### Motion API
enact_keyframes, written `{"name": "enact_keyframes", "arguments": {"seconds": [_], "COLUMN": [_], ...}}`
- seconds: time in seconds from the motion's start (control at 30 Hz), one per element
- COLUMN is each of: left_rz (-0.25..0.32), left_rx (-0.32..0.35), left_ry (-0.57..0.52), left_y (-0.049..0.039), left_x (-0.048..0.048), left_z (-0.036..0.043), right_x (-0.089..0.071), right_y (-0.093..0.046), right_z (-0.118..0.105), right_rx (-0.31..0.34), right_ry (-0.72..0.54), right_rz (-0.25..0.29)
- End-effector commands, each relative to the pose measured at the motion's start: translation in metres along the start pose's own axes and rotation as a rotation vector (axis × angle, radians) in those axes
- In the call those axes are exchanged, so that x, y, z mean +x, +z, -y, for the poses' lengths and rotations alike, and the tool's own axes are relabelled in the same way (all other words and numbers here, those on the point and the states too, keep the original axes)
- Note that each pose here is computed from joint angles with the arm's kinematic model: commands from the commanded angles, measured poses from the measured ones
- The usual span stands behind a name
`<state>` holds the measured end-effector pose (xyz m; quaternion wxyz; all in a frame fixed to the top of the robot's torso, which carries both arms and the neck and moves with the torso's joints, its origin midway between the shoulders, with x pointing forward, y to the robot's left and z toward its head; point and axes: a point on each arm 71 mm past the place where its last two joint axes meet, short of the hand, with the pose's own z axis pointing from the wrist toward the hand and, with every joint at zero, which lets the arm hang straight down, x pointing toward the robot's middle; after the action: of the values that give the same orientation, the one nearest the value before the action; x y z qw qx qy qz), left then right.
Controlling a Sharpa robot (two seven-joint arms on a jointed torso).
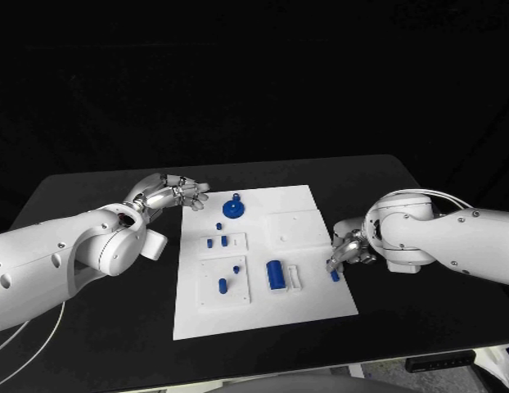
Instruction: Assemble the parts on the task board
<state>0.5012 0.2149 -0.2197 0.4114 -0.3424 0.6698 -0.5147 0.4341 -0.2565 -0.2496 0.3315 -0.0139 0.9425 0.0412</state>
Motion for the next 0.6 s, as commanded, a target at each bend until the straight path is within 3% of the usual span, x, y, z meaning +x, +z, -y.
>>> {"name": "enact_keyframes", "arguments": {"seconds": [0.03, 0.47, 0.6], "left_rz": [-0.013, -0.014, -0.016], "left_rx": [0.004, 0.003, 0.000], "left_ry": [-0.007, -0.007, -0.008], "left_y": [-0.0004, -0.0006, -0.0009], "left_x": [0.0014, 0.0014, 0.0011], "left_z": [0.0006, 0.0005, 0.0002], "right_x": [0.010, 0.022, 0.023], "right_y": [0.005, 0.006, 0.008], "right_z": [-0.006, -0.022, -0.027], "right_rx": [0.003, -0.034, -0.035], "right_ry": [-0.057, -0.074, -0.106], "right_rz": [0.030, 0.021, 0.057]}}
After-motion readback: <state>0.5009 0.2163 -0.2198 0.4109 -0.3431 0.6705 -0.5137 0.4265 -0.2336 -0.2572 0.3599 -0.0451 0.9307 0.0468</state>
